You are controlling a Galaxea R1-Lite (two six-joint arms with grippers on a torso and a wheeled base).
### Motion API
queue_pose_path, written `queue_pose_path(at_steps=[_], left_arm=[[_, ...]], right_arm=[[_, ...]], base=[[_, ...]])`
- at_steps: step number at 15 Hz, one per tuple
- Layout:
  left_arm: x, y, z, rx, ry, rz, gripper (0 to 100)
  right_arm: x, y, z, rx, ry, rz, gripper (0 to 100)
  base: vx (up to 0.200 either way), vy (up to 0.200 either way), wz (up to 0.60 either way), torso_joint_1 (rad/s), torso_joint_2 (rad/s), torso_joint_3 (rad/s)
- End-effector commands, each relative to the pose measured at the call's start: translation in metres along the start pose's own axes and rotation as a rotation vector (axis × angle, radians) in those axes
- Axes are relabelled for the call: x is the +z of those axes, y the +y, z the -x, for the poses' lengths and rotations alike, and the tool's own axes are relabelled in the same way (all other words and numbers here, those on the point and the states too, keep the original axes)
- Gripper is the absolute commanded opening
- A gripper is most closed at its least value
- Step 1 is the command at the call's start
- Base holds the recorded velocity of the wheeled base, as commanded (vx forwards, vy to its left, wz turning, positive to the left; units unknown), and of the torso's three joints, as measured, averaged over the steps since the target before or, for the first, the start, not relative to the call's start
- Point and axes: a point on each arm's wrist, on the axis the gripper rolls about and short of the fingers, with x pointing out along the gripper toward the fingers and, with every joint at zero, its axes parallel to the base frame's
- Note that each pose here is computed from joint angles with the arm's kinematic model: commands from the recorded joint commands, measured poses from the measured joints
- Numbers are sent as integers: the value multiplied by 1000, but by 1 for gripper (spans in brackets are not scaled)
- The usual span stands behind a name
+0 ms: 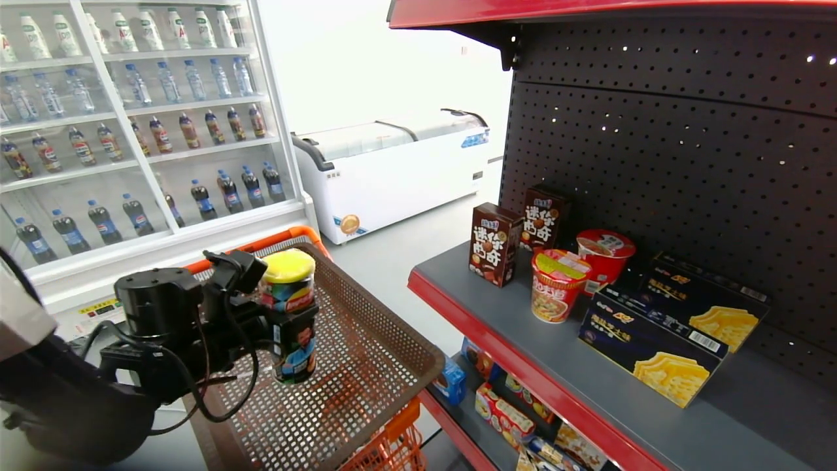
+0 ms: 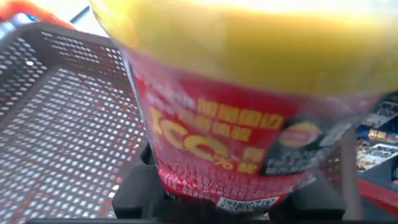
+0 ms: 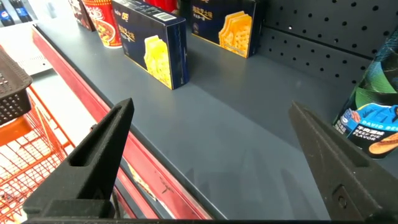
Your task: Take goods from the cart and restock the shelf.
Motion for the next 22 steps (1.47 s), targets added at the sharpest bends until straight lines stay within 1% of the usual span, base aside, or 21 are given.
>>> queue_pose_path(at_steps=[1, 2, 4, 5, 6, 7, 8, 9, 10, 11, 13, 14, 15, 16, 17, 18, 19, 22], left_arm=[[50, -15, 62, 71, -114, -28, 0], [58, -20, 79, 102, -136, -25, 0], [68, -29, 112, 162, -157, 21, 0], [69, -31, 119, 191, -158, 31, 0], [72, -35, 133, 206, -168, 49, 0], [74, -38, 140, 206, -178, 52, 0], [73, -43, 155, 208, -172, 53, 0], [73, -49, 171, 208, -167, 48, 0], [71, -53, 181, 213, -159, 47, 0], [66, -61, 202, 222, -160, 30, 0], [58, -74, 236, 230, -190, 20, 0], [50, -80, 253, 251, -190, 20, 0], [42, -85, 266, 284, -175, 25, 0], [35, -89, 276, 293, -156, 28, 0], [29, -92, 283, 295, -149, 30, 0], [26, -93, 287, 306, -153, 31, 0], [25, -94, 289, 317, -161, 30, 0], [26, -94, 289, 321, -164, 30, 0]], right_arm=[[0, 0, 0, 0, 2, 0, 100], [0, 0, 0, 0, 2, 0, 100], [0, 0, 0, 0, 2, 0, 100], [0, 0, 0, 0, 2, 0, 100], [0, 0, 0, 0, 2, 0, 100], [0, 0, 0, 0, 2, 0, 100], [0, 0, 0, 0, 2, 0, 100], [0, 0, 0, 0, 2, 0, 100], [0, 0, 0, 0, 2, 0, 100], [0, 0, 0, 0, 2, 0, 100], [0, 0, 0, 0, 2, 0, 100], [0, 0, 0, 0, 2, 0, 100], [0, 0, 0, 0, 2, 0, 100], [0, 0, 0, 0, 2, 0, 100], [0, 0, 0, 0, 2, 0, 100], [0, 0, 0, 0, 2, 0, 100], [0, 0, 0, 0, 2, 0, 100], [0, 0, 0, 0, 2, 0, 100]], base=[[0, 0, 0, 0, 0, 0], [0, 0, 0, 0, 0, 0], [0, 0, 0, 0, 0, 0], [0, 0, 0, 0, 0, 0], [0, 0, 0, 0, 0, 0], [0, 0, 0, 0, 0, 0], [0, 0, 0, 0, 0, 0], [0, 0, 0, 0, 0, 0], [0, 0, 0, 0, 0, 0], [0, 0, 0, 0, 0, 0], [0, 0, 0, 0, 0, 0], [0, 0, 0, 0, 0, 0], [0, 0, 0, 0, 0, 0], [0, 0, 0, 0, 0, 0], [0, 0, 0, 0, 0, 0], [0, 0, 0, 0, 0, 0], [0, 0, -600, 2, 2, 2], [0, 0, -600, -4, -1, 2]])
